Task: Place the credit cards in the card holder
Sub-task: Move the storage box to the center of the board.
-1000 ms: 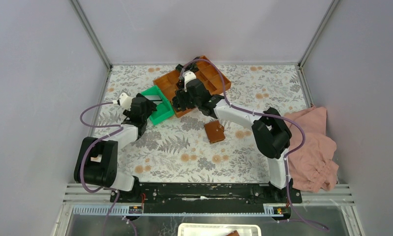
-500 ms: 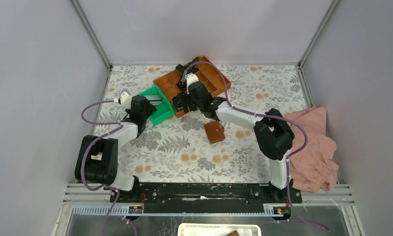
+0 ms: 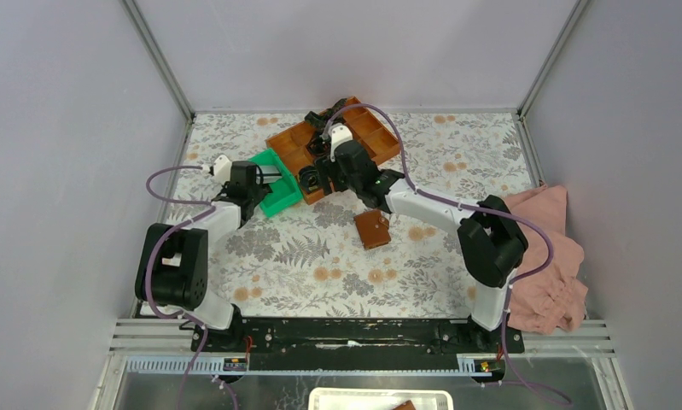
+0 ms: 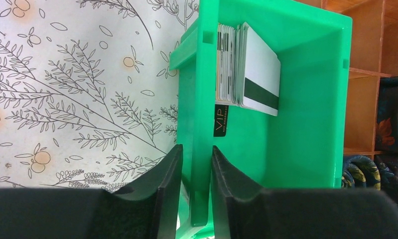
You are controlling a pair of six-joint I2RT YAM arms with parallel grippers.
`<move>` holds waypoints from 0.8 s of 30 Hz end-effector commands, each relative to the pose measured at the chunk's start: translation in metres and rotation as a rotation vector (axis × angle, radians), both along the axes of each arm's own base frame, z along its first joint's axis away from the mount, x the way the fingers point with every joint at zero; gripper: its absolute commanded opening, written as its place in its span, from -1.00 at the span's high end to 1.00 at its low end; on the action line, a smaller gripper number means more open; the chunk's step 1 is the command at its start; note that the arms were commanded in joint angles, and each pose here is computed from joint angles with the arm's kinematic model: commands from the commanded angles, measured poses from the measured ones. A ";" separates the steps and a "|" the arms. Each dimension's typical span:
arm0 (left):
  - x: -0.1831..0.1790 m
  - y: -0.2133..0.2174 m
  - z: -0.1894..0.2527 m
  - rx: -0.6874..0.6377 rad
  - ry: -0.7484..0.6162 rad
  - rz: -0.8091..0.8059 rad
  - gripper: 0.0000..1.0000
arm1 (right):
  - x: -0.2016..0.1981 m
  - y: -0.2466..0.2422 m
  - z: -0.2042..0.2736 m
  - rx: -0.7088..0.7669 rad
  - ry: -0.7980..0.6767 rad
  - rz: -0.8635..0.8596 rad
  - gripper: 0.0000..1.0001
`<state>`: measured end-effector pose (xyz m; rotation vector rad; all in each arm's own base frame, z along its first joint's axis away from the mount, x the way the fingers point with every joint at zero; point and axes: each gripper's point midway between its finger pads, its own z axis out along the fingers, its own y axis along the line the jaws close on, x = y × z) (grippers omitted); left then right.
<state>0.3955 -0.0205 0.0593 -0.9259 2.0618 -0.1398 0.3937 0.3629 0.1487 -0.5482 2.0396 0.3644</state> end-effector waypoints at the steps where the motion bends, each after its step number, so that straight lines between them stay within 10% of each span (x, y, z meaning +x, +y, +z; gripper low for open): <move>1: -0.001 -0.007 -0.005 -0.006 0.048 -0.048 0.47 | 0.002 -0.003 0.036 0.050 -0.078 -0.025 -0.56; 24: -0.055 -0.014 0.020 -0.011 0.062 -0.122 1.00 | -0.028 -0.019 0.038 0.085 -0.036 0.006 -0.55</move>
